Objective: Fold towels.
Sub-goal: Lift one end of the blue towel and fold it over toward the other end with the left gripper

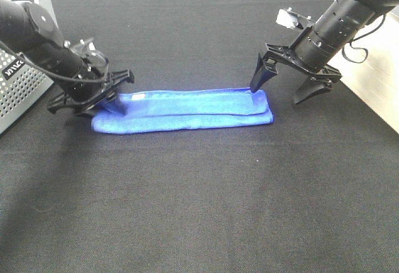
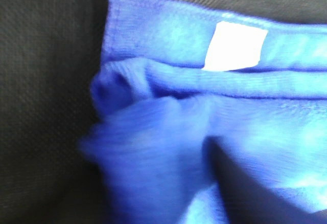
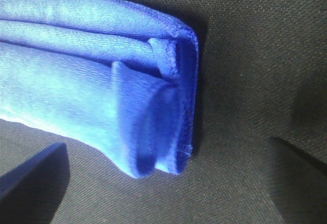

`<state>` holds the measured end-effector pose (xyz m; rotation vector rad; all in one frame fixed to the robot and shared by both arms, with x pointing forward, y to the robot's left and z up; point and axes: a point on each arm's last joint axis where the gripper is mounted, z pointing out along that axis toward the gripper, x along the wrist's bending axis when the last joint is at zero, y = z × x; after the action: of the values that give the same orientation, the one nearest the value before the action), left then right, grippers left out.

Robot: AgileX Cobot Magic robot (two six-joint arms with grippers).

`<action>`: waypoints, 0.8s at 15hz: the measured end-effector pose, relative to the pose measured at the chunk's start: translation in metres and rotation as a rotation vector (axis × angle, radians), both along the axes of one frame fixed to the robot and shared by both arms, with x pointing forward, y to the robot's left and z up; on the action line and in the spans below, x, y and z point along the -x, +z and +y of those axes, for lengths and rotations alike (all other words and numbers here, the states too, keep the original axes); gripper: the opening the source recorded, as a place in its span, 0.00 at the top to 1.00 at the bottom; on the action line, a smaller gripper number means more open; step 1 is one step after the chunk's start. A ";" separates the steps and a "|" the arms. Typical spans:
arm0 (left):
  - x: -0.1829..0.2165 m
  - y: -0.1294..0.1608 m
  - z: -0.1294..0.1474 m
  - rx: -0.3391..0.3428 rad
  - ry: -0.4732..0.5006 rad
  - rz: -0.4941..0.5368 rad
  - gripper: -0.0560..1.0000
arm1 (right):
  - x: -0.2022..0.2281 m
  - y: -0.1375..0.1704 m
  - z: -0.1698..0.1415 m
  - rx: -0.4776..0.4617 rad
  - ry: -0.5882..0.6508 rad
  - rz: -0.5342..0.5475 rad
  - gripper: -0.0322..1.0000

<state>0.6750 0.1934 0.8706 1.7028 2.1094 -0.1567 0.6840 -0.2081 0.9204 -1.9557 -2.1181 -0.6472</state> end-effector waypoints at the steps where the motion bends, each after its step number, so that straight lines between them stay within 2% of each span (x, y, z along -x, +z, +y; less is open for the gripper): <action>1: 0.001 0.000 0.000 -0.011 -0.009 0.003 0.87 | 0.000 0.000 0.000 0.003 0.001 0.000 0.04; 3: 0.002 0.001 0.001 -0.036 -0.036 0.008 0.88 | 0.000 0.000 0.000 0.003 -0.001 -0.005 0.04; 5: 0.006 0.013 0.008 -0.123 -0.087 0.014 0.88 | -0.001 0.000 0.000 0.003 -0.001 -0.006 0.04; 7: 0.005 0.042 0.017 -0.234 -0.112 0.010 0.88 | 0.000 0.000 0.000 0.004 -0.001 -0.006 0.04; 8: 0.001 0.072 0.022 -0.301 -0.123 -0.002 0.88 | 0.000 0.000 0.000 0.004 -0.001 -0.004 0.04; 9: -0.002 0.089 0.022 -0.305 -0.118 -0.002 0.88 | 0.000 0.000 0.000 0.003 0.001 0.001 0.04; 10: -0.002 0.089 0.022 -0.305 -0.118 -0.002 0.88 | 0.000 0.000 0.000 0.003 0.001 0.001 0.04; 11: -0.004 0.103 0.018 -0.283 -0.114 -0.008 0.88 | 0.000 0.000 0.000 0.004 0.003 0.003 0.04; 12: -0.005 0.116 0.005 -0.227 -0.118 -0.017 0.88 | 0.000 0.000 0.000 0.003 0.001 0.004 0.04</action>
<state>0.6796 0.1983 0.9861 1.9518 2.0811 0.0651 0.6836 -0.2084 0.9202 -1.9553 -2.1194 -0.6390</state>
